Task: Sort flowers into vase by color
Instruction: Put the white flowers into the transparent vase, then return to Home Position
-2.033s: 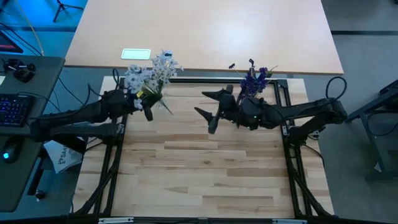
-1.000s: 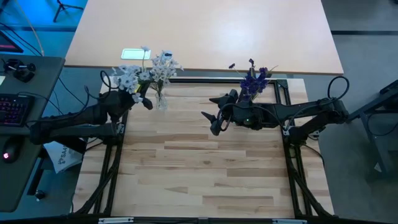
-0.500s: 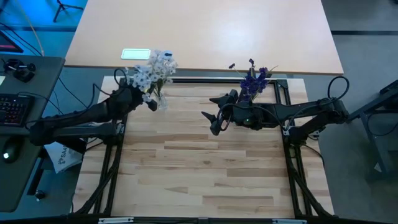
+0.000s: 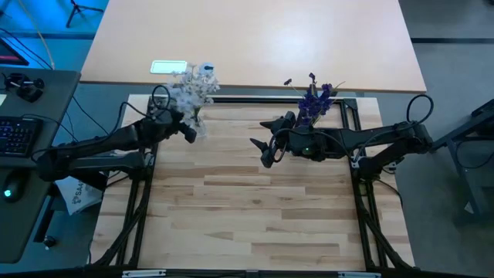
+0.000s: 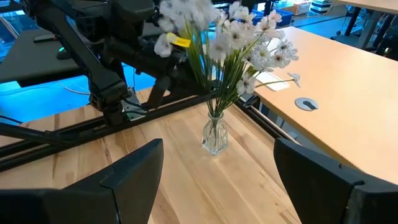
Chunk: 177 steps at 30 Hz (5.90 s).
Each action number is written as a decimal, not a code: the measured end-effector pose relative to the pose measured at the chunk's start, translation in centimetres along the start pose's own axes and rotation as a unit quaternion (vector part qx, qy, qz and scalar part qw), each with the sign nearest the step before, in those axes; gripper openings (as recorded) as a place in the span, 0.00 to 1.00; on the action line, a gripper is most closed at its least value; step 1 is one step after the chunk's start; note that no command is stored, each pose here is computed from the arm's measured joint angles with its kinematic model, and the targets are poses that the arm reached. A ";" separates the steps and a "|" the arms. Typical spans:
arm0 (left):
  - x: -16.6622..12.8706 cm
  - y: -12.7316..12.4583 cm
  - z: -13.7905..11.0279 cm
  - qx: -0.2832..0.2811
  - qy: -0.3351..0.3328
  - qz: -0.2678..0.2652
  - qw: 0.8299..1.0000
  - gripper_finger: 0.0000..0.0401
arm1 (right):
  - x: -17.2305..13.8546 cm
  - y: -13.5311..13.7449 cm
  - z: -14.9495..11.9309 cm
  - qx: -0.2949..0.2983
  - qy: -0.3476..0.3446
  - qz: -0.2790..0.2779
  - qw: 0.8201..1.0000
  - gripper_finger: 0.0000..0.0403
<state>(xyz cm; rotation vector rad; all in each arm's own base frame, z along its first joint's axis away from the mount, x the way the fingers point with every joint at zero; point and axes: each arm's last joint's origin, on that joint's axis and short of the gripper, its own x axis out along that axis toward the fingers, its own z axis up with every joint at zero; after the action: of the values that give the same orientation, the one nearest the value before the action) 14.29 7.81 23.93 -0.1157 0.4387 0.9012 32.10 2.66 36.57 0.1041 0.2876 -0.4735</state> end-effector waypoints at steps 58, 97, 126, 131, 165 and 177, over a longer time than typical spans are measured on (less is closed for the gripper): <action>-3.5 1.1 2.4 0.021 0.072 -0.046 0.996 0.01 | 0.0 -0.6 0.3 -0.048 -0.005 -0.017 0.999 0.74; -6.7 -2.2 -2.8 -0.202 -0.109 -0.387 0.893 0.12 | -12.4 0.1 -2.0 -0.024 0.228 0.017 0.973 0.29; -4.2 -2.7 -8.8 -0.186 -0.161 -0.374 0.894 0.00 | -13.3 -1.3 -11.4 0.187 0.215 0.181 0.941 0.00; -3.9 -2.9 -9.5 -0.187 -0.112 -0.381 0.899 0.00 | -13.5 -0.7 -12.7 0.202 0.181 0.205 0.940 0.00; -3.8 -2.9 -9.9 -0.157 -0.102 -0.373 0.909 0.00 | -10.3 -10.1 -19.0 0.024 -0.010 0.395 0.919 0.00; -3.8 -2.9 -9.9 -0.157 -0.102 -0.373 0.909 0.00 | -12.8 -10.8 -21.8 0.041 -0.093 0.375 0.921 0.00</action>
<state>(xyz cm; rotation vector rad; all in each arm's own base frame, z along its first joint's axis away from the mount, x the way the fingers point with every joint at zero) 11.36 0.45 16.25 -0.4494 0.0273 0.2118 10.82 2.27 19.24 0.2386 0.0255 0.2710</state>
